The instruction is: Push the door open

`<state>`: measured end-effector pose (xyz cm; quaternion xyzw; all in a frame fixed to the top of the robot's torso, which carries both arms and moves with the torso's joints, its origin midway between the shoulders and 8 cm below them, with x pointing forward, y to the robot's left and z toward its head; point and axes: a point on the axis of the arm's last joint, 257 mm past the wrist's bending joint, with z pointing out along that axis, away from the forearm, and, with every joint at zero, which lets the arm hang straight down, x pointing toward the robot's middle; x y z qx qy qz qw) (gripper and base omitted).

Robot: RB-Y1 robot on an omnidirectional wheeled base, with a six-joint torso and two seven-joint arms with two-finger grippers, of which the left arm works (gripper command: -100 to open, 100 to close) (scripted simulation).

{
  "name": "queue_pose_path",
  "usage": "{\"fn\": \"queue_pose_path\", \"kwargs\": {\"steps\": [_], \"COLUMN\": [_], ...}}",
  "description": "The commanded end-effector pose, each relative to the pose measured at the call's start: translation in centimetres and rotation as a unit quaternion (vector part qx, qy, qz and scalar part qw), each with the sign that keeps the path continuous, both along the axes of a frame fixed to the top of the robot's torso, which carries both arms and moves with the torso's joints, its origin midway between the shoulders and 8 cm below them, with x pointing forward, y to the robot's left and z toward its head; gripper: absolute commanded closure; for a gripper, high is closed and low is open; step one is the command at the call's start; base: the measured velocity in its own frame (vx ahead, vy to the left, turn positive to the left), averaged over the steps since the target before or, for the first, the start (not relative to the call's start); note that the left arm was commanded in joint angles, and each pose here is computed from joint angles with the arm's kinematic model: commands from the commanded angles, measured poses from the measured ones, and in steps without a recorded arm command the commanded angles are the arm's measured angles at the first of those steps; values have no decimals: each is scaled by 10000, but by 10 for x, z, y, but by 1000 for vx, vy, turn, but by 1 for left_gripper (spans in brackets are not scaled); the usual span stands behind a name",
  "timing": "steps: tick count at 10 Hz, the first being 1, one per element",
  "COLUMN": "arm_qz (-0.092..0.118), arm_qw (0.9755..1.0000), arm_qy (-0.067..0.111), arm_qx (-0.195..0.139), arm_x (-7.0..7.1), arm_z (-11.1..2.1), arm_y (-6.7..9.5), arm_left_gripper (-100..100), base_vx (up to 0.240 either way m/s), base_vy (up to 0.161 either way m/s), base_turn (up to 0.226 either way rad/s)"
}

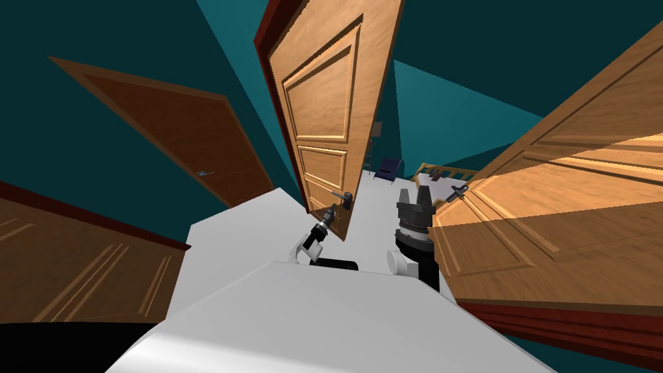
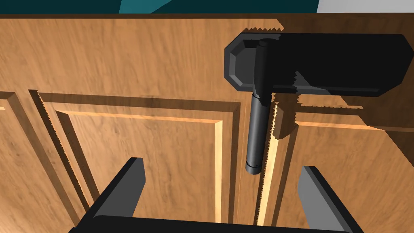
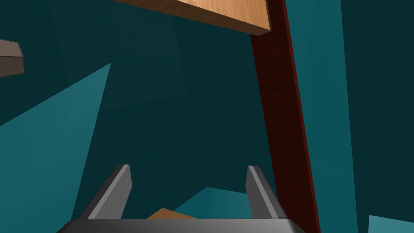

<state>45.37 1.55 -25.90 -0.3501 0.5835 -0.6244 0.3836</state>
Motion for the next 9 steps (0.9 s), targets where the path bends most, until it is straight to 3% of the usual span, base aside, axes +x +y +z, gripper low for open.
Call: {"fn": "queue_pose_path", "kwargs": {"steps": [1, 4, 5, 9], "arm_qz": [-79, -255, -222, -153], "arm_qw": [9999, 9991, 9994, 9994], "arm_qy": [99, 310, 263, 286], "arm_qx": [29, 117, 98, 90], "arm_x": [-2, -5, -5, 3], "arm_z": [-10, -30, -26, -30], "arm_y": [-7, -21, -17, -15], "arm_left_gripper": [-100, -100, -100, -100], "base_vx": [110, 117, 47, 156], "base_vy": [151, 138, 65, -73], "base_turn": [-91, -122, -24, -35]}}
